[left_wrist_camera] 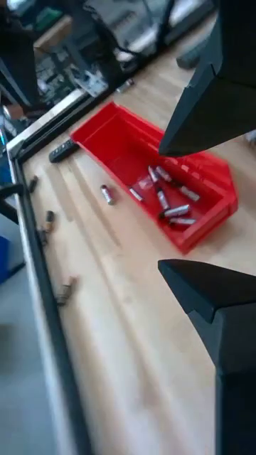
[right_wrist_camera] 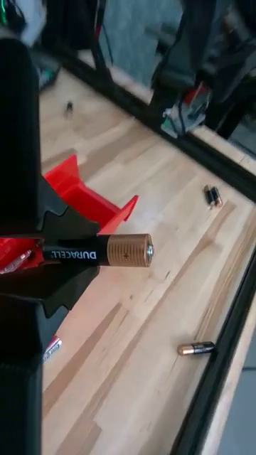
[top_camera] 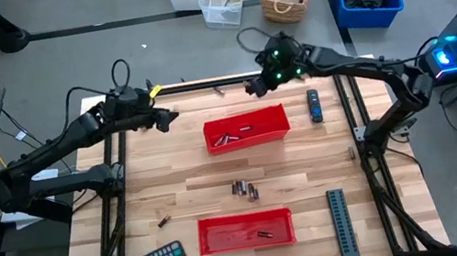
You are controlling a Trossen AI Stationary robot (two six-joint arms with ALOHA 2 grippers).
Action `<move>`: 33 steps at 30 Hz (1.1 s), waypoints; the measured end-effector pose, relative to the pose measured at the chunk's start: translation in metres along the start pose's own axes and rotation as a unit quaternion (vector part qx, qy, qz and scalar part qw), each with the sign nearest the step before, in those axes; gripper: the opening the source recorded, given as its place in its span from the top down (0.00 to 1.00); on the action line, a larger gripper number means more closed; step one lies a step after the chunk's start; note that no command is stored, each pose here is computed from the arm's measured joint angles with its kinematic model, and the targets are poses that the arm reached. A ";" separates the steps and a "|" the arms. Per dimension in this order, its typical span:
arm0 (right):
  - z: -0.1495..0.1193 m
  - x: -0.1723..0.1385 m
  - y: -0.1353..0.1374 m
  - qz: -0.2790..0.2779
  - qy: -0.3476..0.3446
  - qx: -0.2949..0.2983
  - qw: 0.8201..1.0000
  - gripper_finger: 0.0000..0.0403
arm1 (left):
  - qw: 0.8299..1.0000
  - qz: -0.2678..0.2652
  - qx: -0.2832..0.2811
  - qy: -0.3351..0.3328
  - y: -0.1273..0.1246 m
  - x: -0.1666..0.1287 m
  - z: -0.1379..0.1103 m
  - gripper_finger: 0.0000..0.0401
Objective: Sort batteries
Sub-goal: Put the black battery into the bottom red bin
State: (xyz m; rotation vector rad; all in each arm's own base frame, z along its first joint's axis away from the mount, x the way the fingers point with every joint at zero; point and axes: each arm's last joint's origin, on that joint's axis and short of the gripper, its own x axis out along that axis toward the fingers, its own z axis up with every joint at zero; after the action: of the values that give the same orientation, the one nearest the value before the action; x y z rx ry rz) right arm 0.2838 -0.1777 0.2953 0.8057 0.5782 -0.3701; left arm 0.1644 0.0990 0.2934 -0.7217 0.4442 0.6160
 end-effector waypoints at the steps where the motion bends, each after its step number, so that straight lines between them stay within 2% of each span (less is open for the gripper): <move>1: 0.002 -0.002 -0.003 0.008 0.002 0.003 1.000 0.92 | 1.000 -0.003 -0.015 0.003 -0.001 0.000 -0.001 0.40; 4: 0.004 -0.003 -0.007 0.013 0.002 -0.019 1.000 0.92 | 1.000 -0.008 -0.025 0.001 -0.003 0.000 -0.001 0.40; 9: 0.004 -0.004 -0.008 0.011 0.000 -0.072 0.997 0.92 | 1.000 -0.001 -0.002 -0.004 -0.002 0.000 0.000 0.40; 13: 0.001 -0.001 0.000 0.039 0.011 -0.112 0.993 0.92 | 0.998 0.000 0.065 0.001 -0.004 -0.003 0.001 0.40; 17: -0.016 0.009 0.027 0.079 0.041 -0.145 0.985 0.92 | 0.990 0.002 0.139 0.006 -0.009 -0.011 0.007 0.40; 21: -0.056 0.023 0.081 0.123 0.093 -0.166 0.974 0.92 | 0.984 -0.022 0.179 0.004 -0.015 -0.020 0.014 0.40; 24: -0.099 0.026 0.123 0.125 0.125 -0.182 0.967 0.92 | 0.972 -0.059 0.228 0.004 -0.020 -0.024 0.013 0.40; 26: -0.126 0.024 0.147 0.123 0.140 -0.168 0.968 0.92 | 0.965 -0.081 0.250 -0.001 -0.024 -0.027 0.011 0.40; 29: -0.163 0.019 0.173 0.120 0.167 -0.129 0.970 0.92 | 0.964 -0.120 0.238 0.000 -0.032 -0.036 0.007 0.40; 33: -0.206 0.018 0.192 0.098 0.207 -0.118 0.966 0.92 | 0.959 -0.185 0.216 -0.001 -0.046 -0.052 -0.004 0.40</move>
State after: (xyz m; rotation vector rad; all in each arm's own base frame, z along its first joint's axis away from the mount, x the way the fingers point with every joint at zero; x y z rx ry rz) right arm 0.3267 0.1007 0.2787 0.7042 0.9061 0.0557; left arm 0.1556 0.0500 0.3416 -0.3687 0.4114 0.1549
